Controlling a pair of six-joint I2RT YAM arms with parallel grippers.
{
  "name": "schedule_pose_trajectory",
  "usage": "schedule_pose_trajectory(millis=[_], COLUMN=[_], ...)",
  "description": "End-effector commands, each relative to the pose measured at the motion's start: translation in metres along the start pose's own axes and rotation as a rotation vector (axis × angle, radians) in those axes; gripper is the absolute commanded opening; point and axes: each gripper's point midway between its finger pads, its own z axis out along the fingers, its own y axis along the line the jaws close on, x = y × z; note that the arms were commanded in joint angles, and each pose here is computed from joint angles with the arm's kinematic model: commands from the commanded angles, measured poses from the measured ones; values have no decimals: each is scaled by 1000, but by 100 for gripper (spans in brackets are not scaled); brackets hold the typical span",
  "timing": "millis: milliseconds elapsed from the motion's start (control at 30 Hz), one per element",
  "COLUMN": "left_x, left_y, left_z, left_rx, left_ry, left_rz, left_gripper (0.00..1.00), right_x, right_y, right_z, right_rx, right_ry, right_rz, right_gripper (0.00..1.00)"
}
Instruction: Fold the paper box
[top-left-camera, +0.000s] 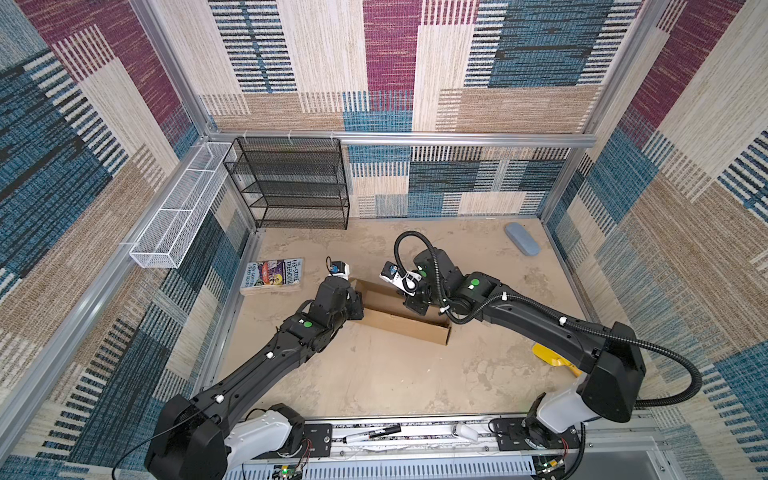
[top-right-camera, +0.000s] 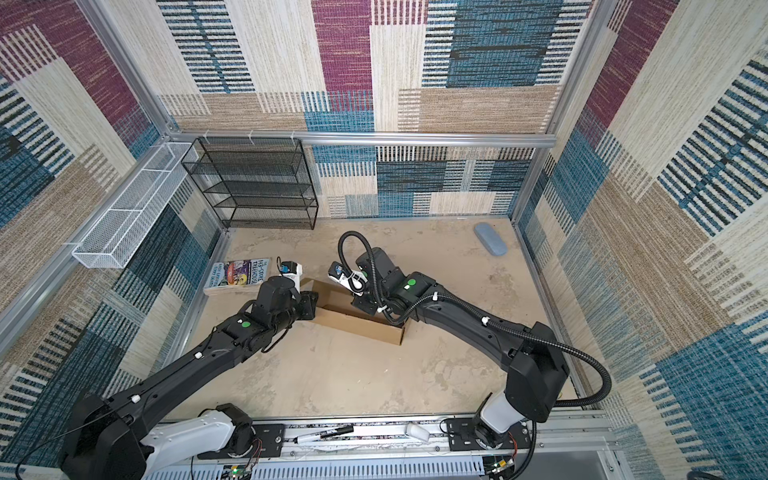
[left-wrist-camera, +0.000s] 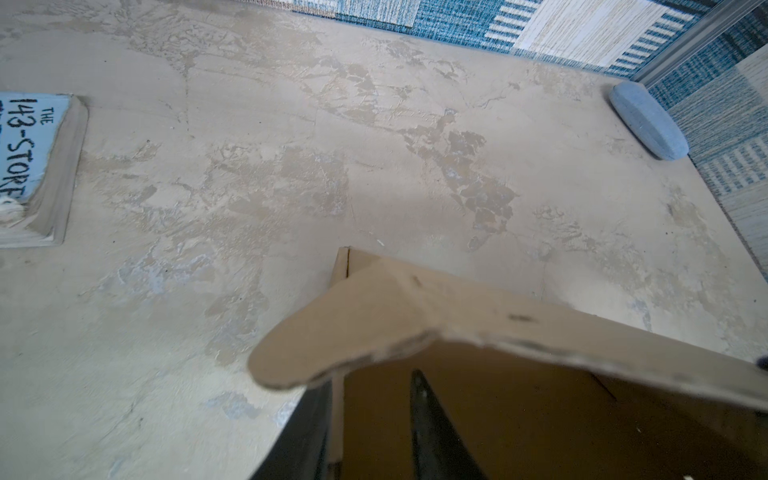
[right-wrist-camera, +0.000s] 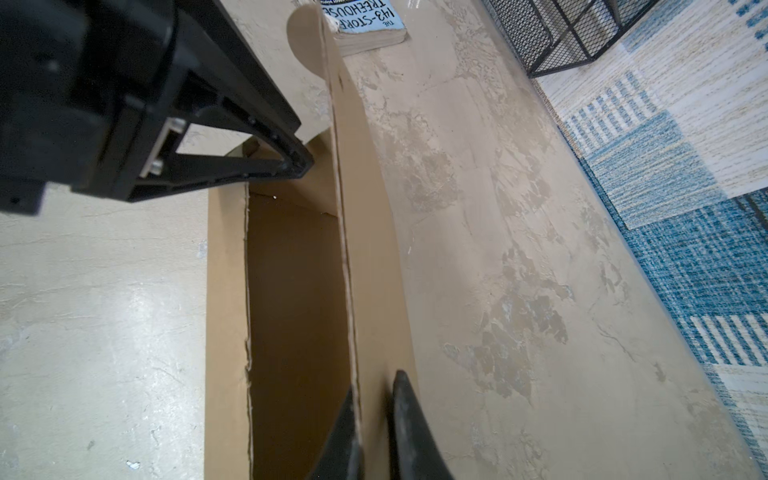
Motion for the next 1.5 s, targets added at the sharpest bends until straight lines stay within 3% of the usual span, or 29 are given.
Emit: schedule_pose_trajectory(millis=[0,267,433,533,800,1133,1267,1467], left_x=[4,11,36,59,104,117,113,112], left_y=[6,17,13,10,-2,-36,-39,-39], left_z=[-6,-35,-52,-54,-42,-11,-5,-1], left_rx=[-22,-40,38,93,142,182,177,172], left_ry=[9,24,86,141,272,266,236,214], left_rz=[-12,-26,-89,-154,-223,-206,-214,-222], left_gripper=[36,33,9,0,0,0,0,0], right_x=[-7,-6,-7,-9,-11,-10,-7,-7], right_y=[-1,2,2,4,7,21,28,35], right_z=[0,0,-2,-2,0,1,0,-3], right_rx=[12,13,16,13,5,-24,-54,-95], right_ry=[-23,-19,-23,-30,-34,-27,-22,-31], right_rz=[15,18,23,22,20,16,19,27], right_gripper=[15,16,15,16,15,16,22,39])
